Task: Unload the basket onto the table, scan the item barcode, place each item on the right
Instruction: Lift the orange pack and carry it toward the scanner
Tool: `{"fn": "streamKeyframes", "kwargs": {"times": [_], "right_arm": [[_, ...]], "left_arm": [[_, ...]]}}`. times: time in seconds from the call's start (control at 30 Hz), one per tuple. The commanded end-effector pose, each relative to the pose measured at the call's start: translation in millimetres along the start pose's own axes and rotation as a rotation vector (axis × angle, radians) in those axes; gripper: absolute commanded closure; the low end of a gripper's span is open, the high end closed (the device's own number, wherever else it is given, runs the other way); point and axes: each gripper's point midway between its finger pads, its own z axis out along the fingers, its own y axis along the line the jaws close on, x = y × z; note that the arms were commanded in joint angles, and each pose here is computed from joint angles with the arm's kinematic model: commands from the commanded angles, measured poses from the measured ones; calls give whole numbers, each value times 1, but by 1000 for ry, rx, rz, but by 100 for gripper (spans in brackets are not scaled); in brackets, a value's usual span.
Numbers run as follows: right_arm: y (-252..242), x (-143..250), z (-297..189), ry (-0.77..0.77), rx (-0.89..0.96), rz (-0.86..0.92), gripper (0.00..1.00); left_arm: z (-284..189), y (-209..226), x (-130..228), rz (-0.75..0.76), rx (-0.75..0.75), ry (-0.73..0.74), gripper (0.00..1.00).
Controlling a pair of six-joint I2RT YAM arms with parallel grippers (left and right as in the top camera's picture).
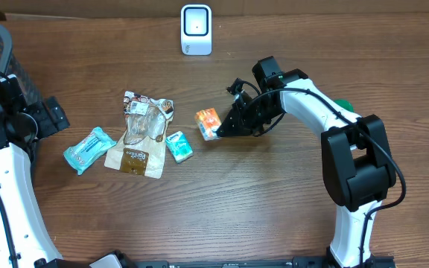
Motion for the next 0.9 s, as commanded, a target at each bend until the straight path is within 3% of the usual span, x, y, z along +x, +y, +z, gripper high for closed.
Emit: {"fn": "streamKeyframes", "kwargs": {"times": [0.0,0.13,0.5,0.87], "right_arm": [[76,4,-23,-2,-402,-97,96],[102,3,-51,-8,-618,-75,96],[113,-20,-98,-28,-618,121,96],[192,-8,-186,-192,-594,-166,96]], "left_arm": [[-5,7,-3,-17,-20,-20,0],[-5,7,-3,-17,-20,-20,1],[-5,7,-3,-17,-20,-20,0],[-5,7,-3,-17,-20,-20,0]]}}
